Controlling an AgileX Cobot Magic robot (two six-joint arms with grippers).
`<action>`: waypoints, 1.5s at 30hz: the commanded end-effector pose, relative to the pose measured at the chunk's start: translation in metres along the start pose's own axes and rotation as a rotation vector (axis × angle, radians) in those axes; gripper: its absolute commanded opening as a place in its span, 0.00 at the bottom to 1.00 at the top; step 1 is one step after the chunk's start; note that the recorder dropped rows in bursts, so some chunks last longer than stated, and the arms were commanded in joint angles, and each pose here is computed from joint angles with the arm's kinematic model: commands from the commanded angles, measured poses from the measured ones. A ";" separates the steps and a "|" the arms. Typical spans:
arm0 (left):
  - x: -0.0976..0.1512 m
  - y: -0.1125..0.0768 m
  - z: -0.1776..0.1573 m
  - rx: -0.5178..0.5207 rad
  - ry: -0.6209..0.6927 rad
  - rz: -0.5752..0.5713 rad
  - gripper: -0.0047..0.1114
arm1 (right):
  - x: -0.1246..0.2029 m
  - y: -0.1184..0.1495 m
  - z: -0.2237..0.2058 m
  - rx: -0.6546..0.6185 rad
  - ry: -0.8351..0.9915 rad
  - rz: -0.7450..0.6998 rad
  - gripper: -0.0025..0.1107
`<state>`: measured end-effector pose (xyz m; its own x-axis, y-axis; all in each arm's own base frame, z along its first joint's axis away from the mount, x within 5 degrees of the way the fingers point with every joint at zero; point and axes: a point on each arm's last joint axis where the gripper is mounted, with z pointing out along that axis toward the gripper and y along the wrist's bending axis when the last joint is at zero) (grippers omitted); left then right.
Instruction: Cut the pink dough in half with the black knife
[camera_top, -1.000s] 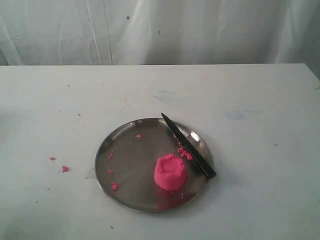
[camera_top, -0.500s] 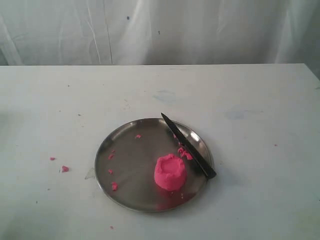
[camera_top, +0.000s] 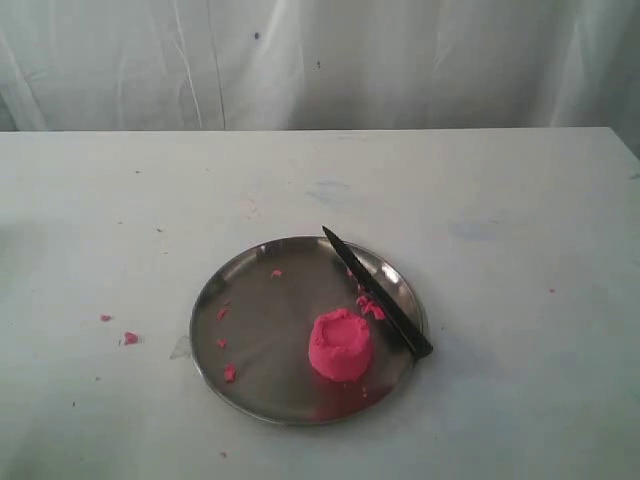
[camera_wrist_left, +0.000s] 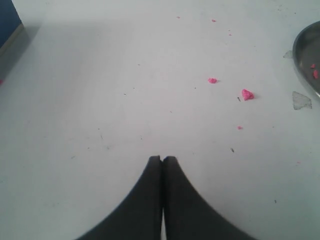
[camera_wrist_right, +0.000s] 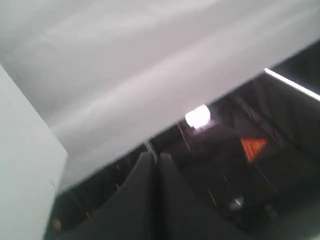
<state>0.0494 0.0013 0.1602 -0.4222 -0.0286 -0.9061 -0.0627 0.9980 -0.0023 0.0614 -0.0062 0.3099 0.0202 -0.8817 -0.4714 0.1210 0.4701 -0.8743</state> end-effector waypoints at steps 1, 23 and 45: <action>0.000 0.000 0.000 0.000 -0.001 -0.013 0.04 | -0.015 0.027 0.016 -0.130 -0.237 0.285 0.03; 0.000 0.000 0.000 0.000 -0.001 -0.013 0.04 | -0.025 0.083 0.108 -0.711 0.619 0.733 0.03; 0.000 0.000 0.000 0.000 -0.001 -0.013 0.04 | -0.068 0.127 0.164 -0.868 0.583 1.089 0.03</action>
<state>0.0494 0.0013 0.1602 -0.4222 -0.0286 -0.9061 -0.0627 0.9980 -0.0023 0.2314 0.1054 0.2467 -0.7377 -0.0877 -0.6694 -0.3106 0.9244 0.2212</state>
